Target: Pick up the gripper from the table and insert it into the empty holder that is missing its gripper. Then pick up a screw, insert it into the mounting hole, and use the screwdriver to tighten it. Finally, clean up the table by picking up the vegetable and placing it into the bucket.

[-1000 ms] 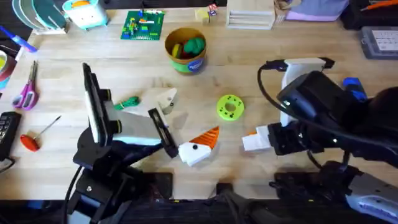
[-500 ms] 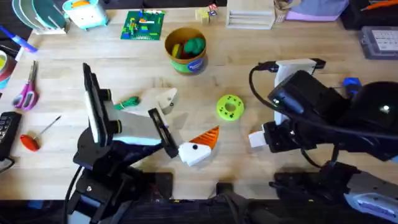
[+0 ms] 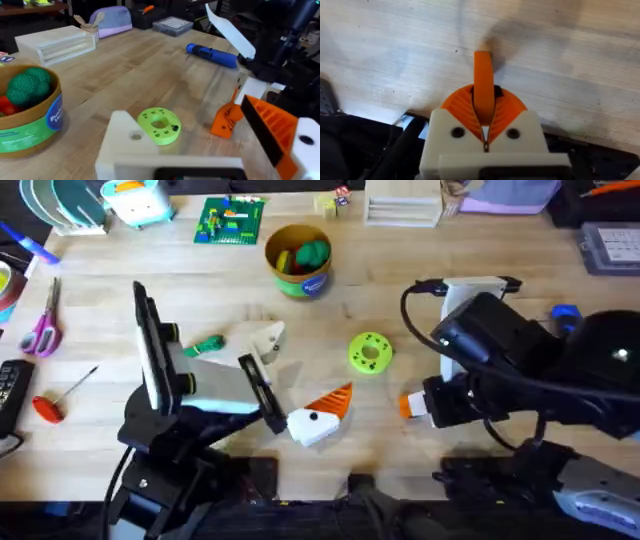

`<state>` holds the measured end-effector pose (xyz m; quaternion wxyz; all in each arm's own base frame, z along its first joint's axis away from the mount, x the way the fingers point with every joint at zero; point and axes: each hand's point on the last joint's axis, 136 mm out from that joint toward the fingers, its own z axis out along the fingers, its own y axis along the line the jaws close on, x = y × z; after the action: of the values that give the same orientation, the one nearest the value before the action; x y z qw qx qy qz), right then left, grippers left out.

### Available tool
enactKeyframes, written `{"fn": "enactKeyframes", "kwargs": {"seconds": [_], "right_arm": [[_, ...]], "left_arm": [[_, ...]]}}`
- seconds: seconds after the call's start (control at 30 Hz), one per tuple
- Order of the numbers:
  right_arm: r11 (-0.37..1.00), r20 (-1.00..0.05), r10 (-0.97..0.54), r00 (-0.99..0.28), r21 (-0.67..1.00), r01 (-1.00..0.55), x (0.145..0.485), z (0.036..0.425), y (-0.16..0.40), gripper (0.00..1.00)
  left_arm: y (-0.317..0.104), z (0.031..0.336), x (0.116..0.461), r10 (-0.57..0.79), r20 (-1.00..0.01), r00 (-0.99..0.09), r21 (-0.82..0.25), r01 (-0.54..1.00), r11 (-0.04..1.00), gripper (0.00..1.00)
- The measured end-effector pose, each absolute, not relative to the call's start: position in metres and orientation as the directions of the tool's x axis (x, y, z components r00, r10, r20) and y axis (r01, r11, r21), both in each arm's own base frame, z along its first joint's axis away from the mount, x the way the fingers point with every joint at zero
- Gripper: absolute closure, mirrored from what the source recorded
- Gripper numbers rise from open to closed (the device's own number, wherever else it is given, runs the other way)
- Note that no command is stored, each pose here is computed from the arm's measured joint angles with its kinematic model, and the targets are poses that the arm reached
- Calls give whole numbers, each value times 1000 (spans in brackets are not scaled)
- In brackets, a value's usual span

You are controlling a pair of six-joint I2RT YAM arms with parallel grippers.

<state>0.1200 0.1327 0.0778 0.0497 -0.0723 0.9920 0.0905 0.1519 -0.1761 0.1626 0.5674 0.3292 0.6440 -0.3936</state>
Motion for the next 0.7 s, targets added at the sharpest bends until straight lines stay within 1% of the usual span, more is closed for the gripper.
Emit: {"fn": "enactKeyframes", "kwargs": {"seconds": [0.1,0.17,0.3,0.37,0.43,0.57,0.7], "right_arm": [[972,-110,-142,-984,173,-159,118,85,131,988],[964,-149,-152,-977,196,-179,123,100,136,990],[929,-306,-141,-942,288,-233,142,149,155,990],[906,-396,-108,-912,339,-255,153,175,162,991],[892,-456,-66,-888,371,-257,161,193,162,991],[879,-499,2,-866,415,-237,171,208,153,992],[803,-550,19,-835,505,-315,186,230,171,992]], "left_arm": [[-176,163,152,-23,-990,-139,-133,871,473,8],[-176,163,152,-23,-990,-139,-133,871,473,8],[-176,163,152,-23,-990,-139,-133,871,473,8],[-176,163,152,-23,-990,-139,-133,871,473,8],[-176,163,152,-23,-990,-139,-133,871,473,8],[-176,163,152,-22,-990,-139,-133,871,473,8],[-176,163,152,-23,-990,-139,-133,871,473,8]]}}
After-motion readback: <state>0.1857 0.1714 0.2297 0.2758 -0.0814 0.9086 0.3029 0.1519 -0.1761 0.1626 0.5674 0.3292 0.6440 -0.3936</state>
